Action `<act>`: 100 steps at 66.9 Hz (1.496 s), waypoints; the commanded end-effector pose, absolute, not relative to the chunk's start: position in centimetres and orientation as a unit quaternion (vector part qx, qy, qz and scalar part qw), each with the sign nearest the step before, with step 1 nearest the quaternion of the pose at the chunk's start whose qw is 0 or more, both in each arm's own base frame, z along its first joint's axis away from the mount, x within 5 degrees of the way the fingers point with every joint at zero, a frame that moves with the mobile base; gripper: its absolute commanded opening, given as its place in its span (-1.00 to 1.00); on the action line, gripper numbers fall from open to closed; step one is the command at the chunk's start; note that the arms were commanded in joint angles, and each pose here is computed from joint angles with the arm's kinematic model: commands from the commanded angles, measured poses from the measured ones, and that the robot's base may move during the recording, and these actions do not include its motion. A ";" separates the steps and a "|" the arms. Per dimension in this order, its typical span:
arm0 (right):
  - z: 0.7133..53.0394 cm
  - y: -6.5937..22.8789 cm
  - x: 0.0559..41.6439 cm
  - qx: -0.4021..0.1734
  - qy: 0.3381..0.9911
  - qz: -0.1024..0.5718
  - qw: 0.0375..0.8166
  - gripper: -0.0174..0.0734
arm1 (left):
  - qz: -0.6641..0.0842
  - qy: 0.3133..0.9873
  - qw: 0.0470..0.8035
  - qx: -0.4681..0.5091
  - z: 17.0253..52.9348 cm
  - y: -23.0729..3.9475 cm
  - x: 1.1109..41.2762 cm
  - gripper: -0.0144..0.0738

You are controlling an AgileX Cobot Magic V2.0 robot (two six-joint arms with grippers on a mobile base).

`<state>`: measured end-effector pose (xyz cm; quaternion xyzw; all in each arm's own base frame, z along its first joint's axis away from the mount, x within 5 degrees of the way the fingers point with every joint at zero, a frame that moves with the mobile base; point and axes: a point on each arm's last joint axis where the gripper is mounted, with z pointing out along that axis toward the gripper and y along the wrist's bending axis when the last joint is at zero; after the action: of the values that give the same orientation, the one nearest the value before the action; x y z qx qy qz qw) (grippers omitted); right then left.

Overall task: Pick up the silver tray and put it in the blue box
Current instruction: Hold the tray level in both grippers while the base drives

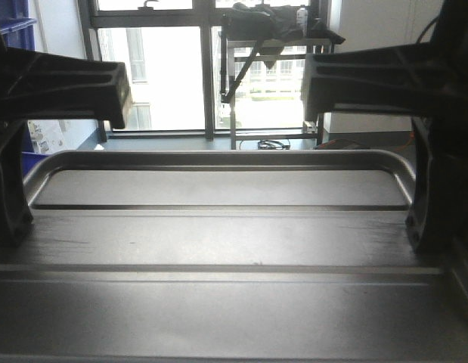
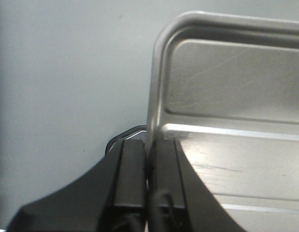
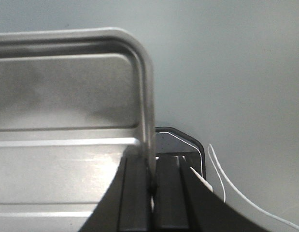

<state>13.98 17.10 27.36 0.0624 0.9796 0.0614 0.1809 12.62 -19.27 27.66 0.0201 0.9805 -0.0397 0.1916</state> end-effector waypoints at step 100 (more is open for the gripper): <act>29.0 17.3 14.2 0.056 0.969 0.104 0.216 -0.49 | -0.081 0.973 0.213 0.022 29.2 -19.6 12.6 -0.90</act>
<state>13.98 17.10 27.36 0.0624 0.9796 0.0614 0.1809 12.62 -19.27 27.66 0.0201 0.9805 -0.0397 0.1916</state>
